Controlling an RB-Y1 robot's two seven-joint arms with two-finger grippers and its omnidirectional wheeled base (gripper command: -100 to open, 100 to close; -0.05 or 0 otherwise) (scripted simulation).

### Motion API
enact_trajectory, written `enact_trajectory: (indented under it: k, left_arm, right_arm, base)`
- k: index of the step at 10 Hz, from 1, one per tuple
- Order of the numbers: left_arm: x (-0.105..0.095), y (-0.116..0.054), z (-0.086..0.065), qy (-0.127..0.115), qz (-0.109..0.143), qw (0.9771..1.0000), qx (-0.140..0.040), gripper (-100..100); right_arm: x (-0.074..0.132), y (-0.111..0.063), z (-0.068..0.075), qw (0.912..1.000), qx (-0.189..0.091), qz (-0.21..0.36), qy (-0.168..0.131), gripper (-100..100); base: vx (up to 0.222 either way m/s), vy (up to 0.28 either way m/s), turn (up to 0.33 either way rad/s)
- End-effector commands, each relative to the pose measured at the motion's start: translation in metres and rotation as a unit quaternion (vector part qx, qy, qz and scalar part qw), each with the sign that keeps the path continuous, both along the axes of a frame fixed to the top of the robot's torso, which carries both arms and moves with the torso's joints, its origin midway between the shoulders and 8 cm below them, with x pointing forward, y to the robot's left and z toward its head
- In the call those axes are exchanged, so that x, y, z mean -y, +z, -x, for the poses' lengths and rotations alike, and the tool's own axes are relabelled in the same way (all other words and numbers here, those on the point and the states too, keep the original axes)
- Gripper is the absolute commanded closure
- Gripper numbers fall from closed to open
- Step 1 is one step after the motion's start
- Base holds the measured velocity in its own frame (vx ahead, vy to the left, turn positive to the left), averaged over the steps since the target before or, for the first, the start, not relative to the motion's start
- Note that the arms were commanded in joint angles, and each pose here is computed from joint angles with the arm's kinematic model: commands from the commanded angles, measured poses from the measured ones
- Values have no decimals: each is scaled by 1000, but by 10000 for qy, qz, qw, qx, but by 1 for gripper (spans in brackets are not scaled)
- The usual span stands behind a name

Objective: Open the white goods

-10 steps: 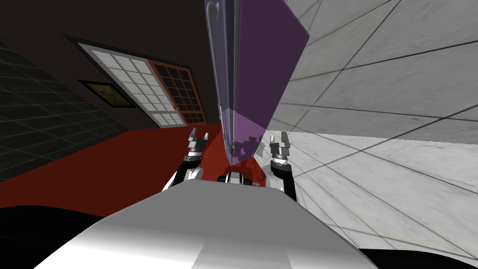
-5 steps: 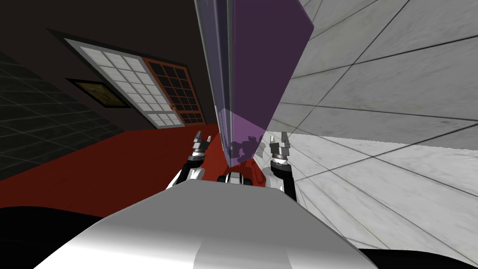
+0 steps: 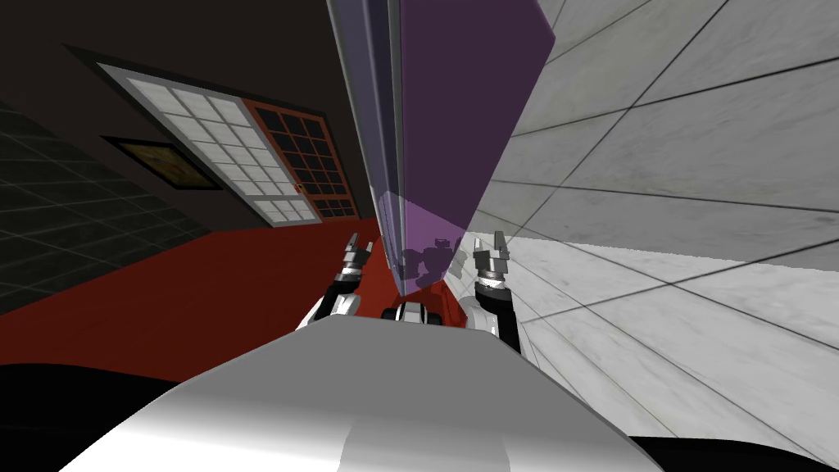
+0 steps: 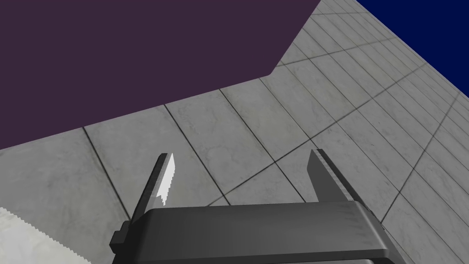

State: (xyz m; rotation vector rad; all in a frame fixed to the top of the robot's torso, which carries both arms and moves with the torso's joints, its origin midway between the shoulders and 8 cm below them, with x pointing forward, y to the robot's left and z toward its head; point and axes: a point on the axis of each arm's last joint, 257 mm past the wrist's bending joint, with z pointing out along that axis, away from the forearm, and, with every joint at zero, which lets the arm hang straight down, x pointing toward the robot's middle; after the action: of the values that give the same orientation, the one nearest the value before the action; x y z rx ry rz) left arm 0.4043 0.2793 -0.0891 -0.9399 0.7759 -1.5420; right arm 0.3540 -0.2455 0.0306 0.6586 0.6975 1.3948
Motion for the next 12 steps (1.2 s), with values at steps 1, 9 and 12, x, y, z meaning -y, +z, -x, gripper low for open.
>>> enact_trajectory:
  k: [1,9,12]
  left_arm:
    - [-1,-23,-10,-14,176,9996,-231,-100]
    - [13,-64,-26,188,1376,9890,-514,-100]
    - [5,-52,-23,270,1383,9891,-421,-100]
  right_arm:
    - [0,0,0,10000,0,0,0,0]
    - [0,0,0,10000,0,0,0,0]
    - [0,0,0,10000,1,0,0,0]
  base:
    - [91,-45,-26]
    - [57,-19,1]
    - [-6,3,33]
